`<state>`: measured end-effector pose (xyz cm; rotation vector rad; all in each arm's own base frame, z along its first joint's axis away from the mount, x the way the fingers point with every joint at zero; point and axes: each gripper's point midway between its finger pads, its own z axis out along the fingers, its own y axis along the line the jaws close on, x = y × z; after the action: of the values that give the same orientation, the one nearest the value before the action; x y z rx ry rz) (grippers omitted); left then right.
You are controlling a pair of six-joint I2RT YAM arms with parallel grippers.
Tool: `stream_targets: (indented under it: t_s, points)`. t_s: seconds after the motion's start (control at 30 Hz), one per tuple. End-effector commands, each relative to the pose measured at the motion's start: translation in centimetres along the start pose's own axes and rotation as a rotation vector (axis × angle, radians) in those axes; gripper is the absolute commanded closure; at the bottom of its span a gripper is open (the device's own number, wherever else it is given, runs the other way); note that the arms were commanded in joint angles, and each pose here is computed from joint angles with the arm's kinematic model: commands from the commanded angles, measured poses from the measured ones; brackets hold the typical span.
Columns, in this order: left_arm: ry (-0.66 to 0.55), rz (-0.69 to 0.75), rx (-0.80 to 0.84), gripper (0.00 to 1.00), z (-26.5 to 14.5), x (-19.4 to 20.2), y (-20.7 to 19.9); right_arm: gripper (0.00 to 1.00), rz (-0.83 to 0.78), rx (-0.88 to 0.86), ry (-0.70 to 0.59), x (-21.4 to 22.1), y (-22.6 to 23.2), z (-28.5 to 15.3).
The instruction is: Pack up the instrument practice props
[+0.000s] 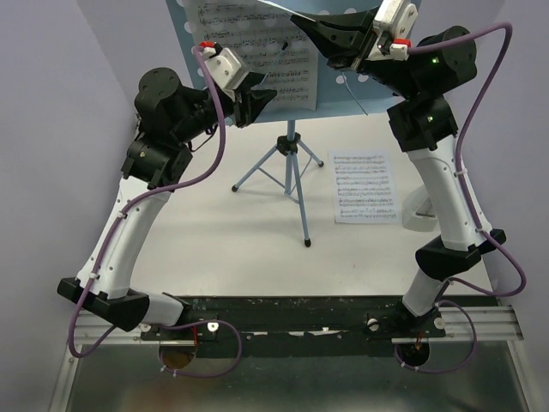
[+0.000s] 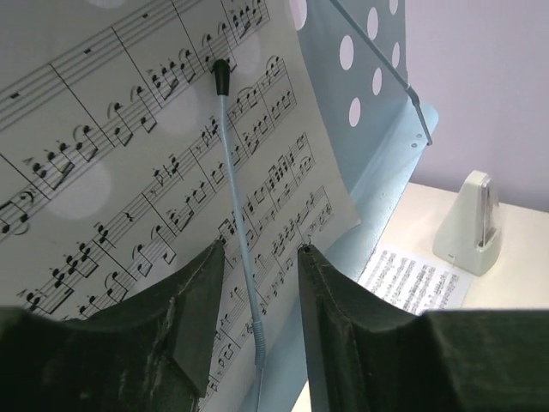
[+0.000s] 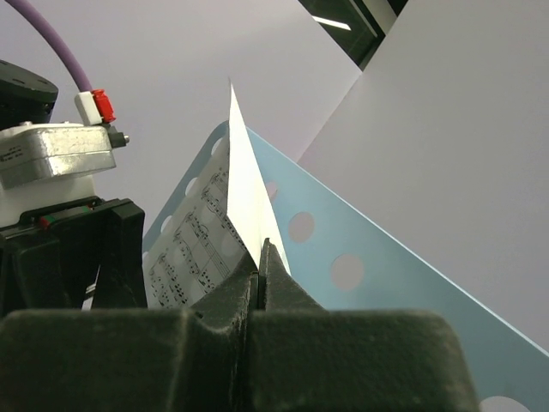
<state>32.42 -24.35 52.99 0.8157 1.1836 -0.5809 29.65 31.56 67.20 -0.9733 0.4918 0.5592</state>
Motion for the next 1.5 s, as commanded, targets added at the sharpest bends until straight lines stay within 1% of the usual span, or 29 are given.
stream_targets:
  t_s: [0.0,0.07,0.17,0.3,0.5,0.73,0.93,1.1,1.23,1.37,1.47]
  points:
    - [-0.088,-0.037,0.051,0.51,0.1,-2.8,-0.4,1.0,-0.014,0.03,-0.009,-0.8,-0.4,0.0]
    - [-0.098,-0.052,0.084,0.52,0.2,-2.8,-0.8,1.0,-0.013,0.032,-0.006,-0.7,-0.4,0.0]
    - [-0.116,-0.096,0.131,0.57,0.0,-3.1,-1.3,1.0,-0.025,0.037,-0.006,-0.6,-0.6,0.0]
    - [-0.115,-0.104,0.142,0.73,0.1,-2.8,-1.2,1.0,-0.036,0.041,-0.013,-1.0,-0.8,0.0]
    - [-0.131,-0.101,0.122,0.74,0.2,-3.2,-0.5,1.0,-0.066,0.08,-0.03,-1.9,-1.8,0.1]
    - [-0.131,-0.101,0.103,0.75,-0.1,-3.3,-0.2,1.0,-0.205,0.239,-0.128,-6.5,-5.7,-0.2]
    - [-0.123,-0.102,0.097,0.76,-0.4,-2.7,-0.3,1.0,-0.3,0.291,-0.191,-8.9,-6.7,-0.7]
    - [-0.118,-0.098,0.089,0.76,-0.5,-2.6,-0.2,1.0,-0.364,0.385,-0.262,-12.8,-8.2,-2.0]
    - [-0.12,-0.093,0.087,0.77,-0.6,-2.8,-0.2,1.0,-0.476,0.426,-0.304,-15.9,-8.7,-3.1]
    - [-0.119,-0.098,0.085,0.77,-0.5,-2.5,-0.1,0.99,-0.567,0.438,-0.328,-18.3,-8.6,-4.0]
    - [-0.12,-0.099,0.085,0.77,-0.4,-2.4,-0.1,0.99,-0.598,0.46,-0.327,-19.3,-8.9,-4.6]
